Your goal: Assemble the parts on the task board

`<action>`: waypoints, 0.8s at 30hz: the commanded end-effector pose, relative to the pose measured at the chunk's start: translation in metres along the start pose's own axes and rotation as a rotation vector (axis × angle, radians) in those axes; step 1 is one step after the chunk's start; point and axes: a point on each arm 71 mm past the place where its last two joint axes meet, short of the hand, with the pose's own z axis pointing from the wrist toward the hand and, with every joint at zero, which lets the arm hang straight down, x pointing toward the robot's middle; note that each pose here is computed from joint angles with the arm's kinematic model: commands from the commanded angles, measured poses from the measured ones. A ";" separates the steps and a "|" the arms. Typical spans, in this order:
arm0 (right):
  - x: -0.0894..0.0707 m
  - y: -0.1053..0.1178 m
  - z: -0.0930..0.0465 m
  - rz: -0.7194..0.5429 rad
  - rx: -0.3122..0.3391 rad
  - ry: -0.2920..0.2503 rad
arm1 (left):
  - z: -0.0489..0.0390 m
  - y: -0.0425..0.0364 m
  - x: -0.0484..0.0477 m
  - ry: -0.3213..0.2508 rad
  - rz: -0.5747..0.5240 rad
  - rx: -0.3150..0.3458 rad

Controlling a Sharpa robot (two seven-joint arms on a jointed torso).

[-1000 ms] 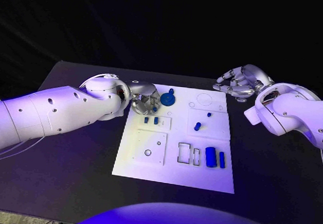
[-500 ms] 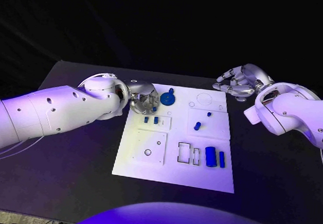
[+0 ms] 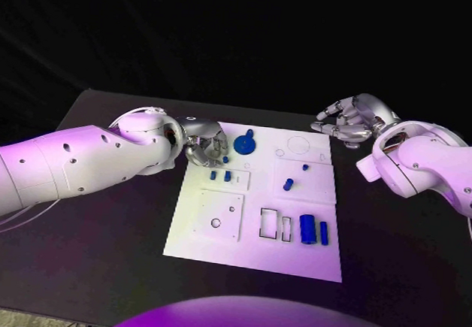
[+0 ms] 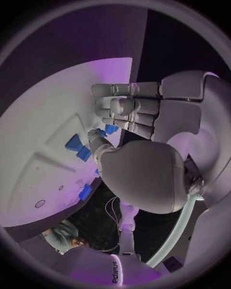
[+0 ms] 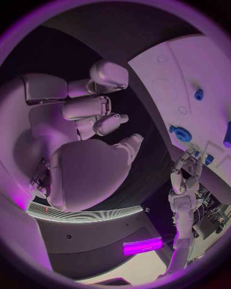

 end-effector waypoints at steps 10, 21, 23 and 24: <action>0.002 -0.001 -0.001 -0.059 -0.045 0.052 | -0.0215 0.0189 -0.0153 -0.061 -0.144 -0.009; 0.035 -0.001 -0.007 -0.560 -0.265 0.140 | -0.0551 0.0454 -0.0423 -0.312 -0.768 0.084; 0.040 -0.003 -0.008 -0.616 -0.282 0.151 | -0.0600 0.0465 -0.0462 -0.379 -0.887 0.110; 0.043 -0.003 -0.009 -0.641 -0.290 0.156 | -0.0622 0.0460 -0.0476 -0.410 -0.942 0.121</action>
